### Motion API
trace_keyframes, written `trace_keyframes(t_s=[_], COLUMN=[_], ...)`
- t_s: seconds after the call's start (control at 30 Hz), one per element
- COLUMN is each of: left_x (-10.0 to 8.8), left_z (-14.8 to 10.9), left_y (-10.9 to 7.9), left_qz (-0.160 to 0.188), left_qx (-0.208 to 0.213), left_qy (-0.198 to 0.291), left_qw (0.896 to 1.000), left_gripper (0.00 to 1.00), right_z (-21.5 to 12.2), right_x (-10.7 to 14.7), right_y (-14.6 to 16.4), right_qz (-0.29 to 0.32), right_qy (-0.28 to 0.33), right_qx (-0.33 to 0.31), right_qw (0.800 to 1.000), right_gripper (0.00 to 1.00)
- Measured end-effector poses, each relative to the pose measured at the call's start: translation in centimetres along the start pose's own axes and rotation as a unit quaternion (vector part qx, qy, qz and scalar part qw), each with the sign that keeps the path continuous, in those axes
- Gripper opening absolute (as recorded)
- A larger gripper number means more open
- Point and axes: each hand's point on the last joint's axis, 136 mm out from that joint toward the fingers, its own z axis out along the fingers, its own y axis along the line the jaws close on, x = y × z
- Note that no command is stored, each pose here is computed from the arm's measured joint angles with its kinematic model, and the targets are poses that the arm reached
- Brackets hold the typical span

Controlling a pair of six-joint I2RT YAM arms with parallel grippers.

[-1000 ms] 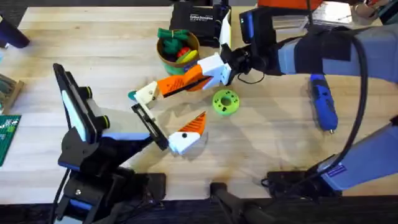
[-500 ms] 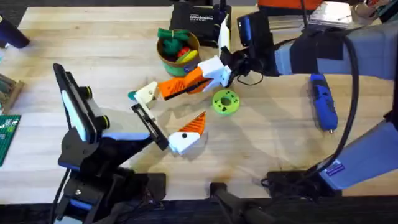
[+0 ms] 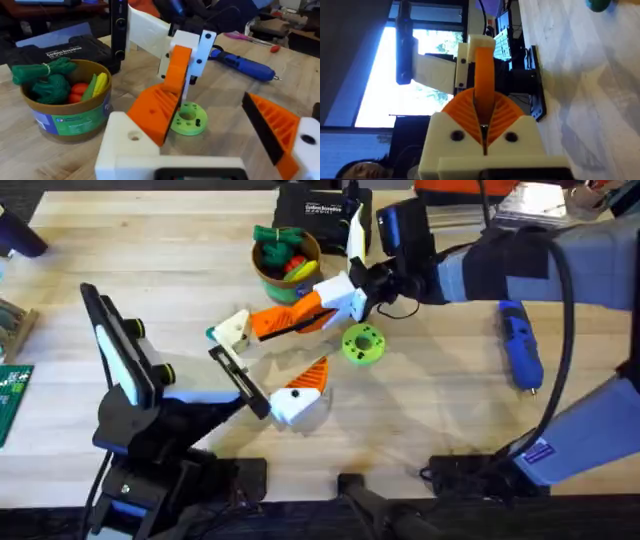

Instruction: Pick up the gripper from the table and insert it into the empty holder that is missing its gripper. Then pick up a screw, insert it into the mounting hole, and use the screwdriver to tighten it. Finally, clean up the table by picking up the vegetable and placing it into the bucket.

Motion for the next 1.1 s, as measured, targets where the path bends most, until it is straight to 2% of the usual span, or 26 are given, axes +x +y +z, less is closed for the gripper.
trace_keyframes(t_s=[1.1], left_x=[-0.01], left_z=[0.0], left_y=[0.07], left_qz=[0.001], left_qx=[-0.002], left_qy=[0.0], left_qw=[1.0], left_gripper=[0.985], right_z=[0.17], right_x=[0.02], right_y=[0.38], right_qz=[-0.005], right_qy=[0.006], right_qx=[-0.005], right_qw=[1.0], right_gripper=[0.013])
